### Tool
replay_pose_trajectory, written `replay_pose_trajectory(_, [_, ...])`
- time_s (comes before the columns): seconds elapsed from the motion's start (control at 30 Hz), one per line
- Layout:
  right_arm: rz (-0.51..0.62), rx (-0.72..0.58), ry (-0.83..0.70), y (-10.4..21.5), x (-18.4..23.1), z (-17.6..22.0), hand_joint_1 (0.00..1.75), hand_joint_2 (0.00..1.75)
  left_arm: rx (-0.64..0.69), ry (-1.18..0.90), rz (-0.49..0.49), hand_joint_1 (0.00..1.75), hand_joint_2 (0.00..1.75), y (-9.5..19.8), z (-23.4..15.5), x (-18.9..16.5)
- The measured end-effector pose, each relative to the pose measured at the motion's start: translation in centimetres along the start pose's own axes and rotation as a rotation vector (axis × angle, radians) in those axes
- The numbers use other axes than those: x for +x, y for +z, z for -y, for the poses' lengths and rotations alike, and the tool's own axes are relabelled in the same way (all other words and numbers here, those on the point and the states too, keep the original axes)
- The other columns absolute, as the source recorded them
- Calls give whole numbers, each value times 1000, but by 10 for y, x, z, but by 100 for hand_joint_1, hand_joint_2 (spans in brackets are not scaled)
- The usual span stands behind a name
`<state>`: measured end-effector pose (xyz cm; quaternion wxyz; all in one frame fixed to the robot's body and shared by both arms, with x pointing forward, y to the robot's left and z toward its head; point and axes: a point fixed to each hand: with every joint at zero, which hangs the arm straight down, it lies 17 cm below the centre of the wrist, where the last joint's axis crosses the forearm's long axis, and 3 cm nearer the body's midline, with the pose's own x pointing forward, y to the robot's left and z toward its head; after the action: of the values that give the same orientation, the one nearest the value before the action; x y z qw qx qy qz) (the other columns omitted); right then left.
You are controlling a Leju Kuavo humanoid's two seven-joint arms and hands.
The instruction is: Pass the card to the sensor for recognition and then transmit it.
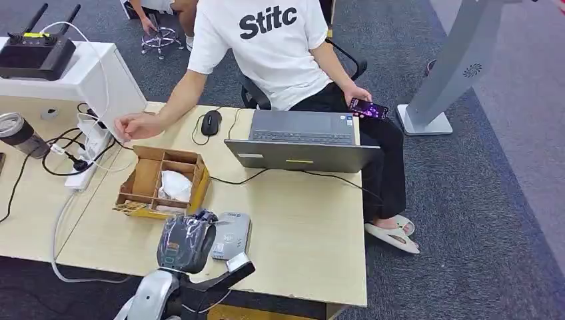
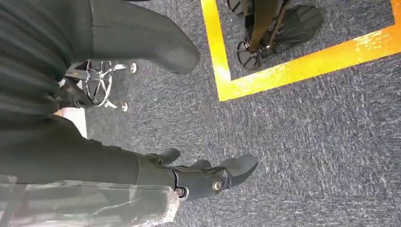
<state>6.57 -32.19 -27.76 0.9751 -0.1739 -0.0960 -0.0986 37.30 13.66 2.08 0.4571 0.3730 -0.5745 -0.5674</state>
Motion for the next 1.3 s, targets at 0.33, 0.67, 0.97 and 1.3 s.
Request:
replay_pose_trajectory(0.33, [5, 6, 31, 0, 1, -1, 0, 175, -53, -44, -53, 175, 175, 4, 41, -17])
replay_pose_trajectory(0.67, [9, 11, 45, 0, 1, -2, 0, 175, -74, -5, -55, 175, 175, 0, 58, -20])
replay_pose_trajectory(0.97, [15, 13, 56, 0, 2, -3, 0, 175, -4, 39, -86, 175, 175, -10, 45, -35])
replay_pose_trajectory(1.3, [19, 6, 47, 0, 0, -1, 0, 175, 340, 182, -71, 175, 175, -29, -91, -56])
